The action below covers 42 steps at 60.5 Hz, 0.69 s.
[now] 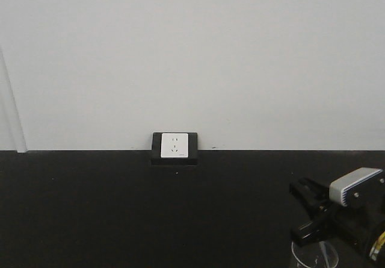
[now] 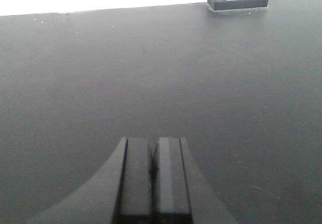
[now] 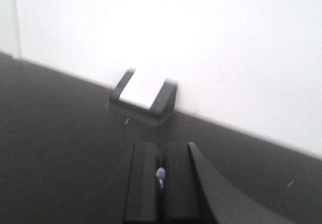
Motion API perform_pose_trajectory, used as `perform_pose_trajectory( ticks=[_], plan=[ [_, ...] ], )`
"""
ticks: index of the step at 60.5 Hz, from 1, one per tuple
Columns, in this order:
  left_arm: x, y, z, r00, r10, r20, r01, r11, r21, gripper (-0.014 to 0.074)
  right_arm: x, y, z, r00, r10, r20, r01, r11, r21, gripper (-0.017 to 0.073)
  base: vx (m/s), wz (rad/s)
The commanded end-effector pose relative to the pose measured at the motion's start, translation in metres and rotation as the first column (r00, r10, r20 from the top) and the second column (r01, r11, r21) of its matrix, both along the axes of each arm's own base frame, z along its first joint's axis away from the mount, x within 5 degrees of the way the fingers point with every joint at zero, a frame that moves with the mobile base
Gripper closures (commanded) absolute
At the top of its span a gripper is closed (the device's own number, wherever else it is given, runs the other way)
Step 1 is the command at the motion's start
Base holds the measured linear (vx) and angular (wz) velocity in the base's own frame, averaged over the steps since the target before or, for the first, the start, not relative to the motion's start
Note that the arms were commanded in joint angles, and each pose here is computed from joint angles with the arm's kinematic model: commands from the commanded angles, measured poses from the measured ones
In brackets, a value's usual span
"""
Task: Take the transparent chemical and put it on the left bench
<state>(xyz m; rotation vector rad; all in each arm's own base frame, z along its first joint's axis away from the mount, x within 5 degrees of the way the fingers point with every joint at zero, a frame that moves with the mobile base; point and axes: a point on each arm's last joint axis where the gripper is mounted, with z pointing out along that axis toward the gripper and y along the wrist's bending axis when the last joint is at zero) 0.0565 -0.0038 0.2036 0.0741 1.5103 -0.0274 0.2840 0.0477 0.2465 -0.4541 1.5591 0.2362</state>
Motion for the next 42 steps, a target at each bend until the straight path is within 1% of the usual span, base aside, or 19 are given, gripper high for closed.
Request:
perform_pose_trajectory(
  ticks=[1,6,11,13,15,19,23,26,28,30,32,36,38,42],
  plan=[
    [-0.001,0.000,0.003,0.997,0.000,0.080,0.001,1.000,-0.014,0.0597,-0.021,-0.002,0.052,0.987,-0.021,0.160,0.015,0.999,0.044,0.0564,0.00,0.00],
    [-0.001,0.000,0.003,0.997,0.000,0.080,0.001,1.000,-0.014,0.0597,-0.039,-0.007,0.073,0.984,-0.059,0.167,0.047,0.996,0.079,0.0564,0.00,0.00],
    [-0.001,0.000,0.003,0.997,0.000,0.080,0.001,1.000,-0.014,0.0597,-0.060,-0.012,0.091,0.982,-0.115,0.151,0.097,0.988,0.122,0.0564,0.00,0.00],
    [-0.001,0.000,0.003,0.997,0.000,0.080,0.001,1.000,-0.014,0.0597,-0.071,-0.017,0.096,0.981,-0.157,0.111,0.142,0.980,0.138,0.0564,0.00,0.00],
    [-0.001,0.000,0.003,0.997,0.000,0.080,0.001,1.000,-0.014,0.0597,-0.078,-0.019,0.101,0.979,-0.178,0.100,0.161,0.974,0.158,0.0564,0.00,0.00],
    [-0.001,0.000,0.003,0.997,0.000,0.080,0.001,1.000,-0.014,0.0597,-0.096,-0.027,0.106,0.967,-0.253,0.038,0.242,0.952,0.185,0.0564,0.00,0.00],
    [-0.001,0.000,0.003,0.997,0.000,0.080,0.001,1.000,-0.014,0.0597,-0.111,-0.034,0.109,0.947,-0.321,-0.012,0.318,0.930,0.182,0.0564,0.00,0.00],
    [-0.001,0.000,0.003,0.997,0.000,0.080,0.001,1.000,-0.014,0.0597,-0.120,-0.039,0.108,0.928,-0.368,-0.051,0.371,0.913,0.167,0.0564,0.00,0.00],
    [-0.001,0.000,0.003,0.997,0.000,0.080,0.001,1.000,-0.014,0.0597,-0.127,-0.042,0.108,0.916,-0.395,-0.068,0.400,0.903,0.158,0.0564,0.00,0.00],
    [-0.001,0.000,0.003,0.997,0.000,0.080,0.001,1.000,-0.014,0.0597,-0.132,-0.043,0.109,0.909,-0.409,-0.076,0.416,0.897,0.149,0.0564,0.00,0.00],
    [-0.001,0.000,0.003,0.997,0.000,0.080,0.001,1.000,-0.014,0.0597,-0.137,-0.044,0.109,0.904,-0.419,-0.082,0.427,0.894,0.137,0.0564,0.00,0.00],
    [-0.001,0.000,0.003,0.997,0.000,0.080,0.001,1.000,-0.014,0.0597,-0.146,-0.043,0.109,0.905,-0.417,-0.085,0.425,0.898,0.115,0.0564,0.00,0.00],
    [-0.001,0.000,0.003,0.997,0.000,0.080,0.001,1.000,-0.014,0.0597,-0.149,-0.041,0.110,0.909,-0.407,-0.086,0.414,0.904,0.106,0.0564,0.00,0.00],
    [-0.001,0.000,0.003,0.997,0.000,0.080,0.001,1.000,-0.014,0.0597,-0.154,-0.035,0.109,0.926,-0.365,-0.094,0.373,0.923,0.092,0.0564,0.00,0.00]
  ],
)
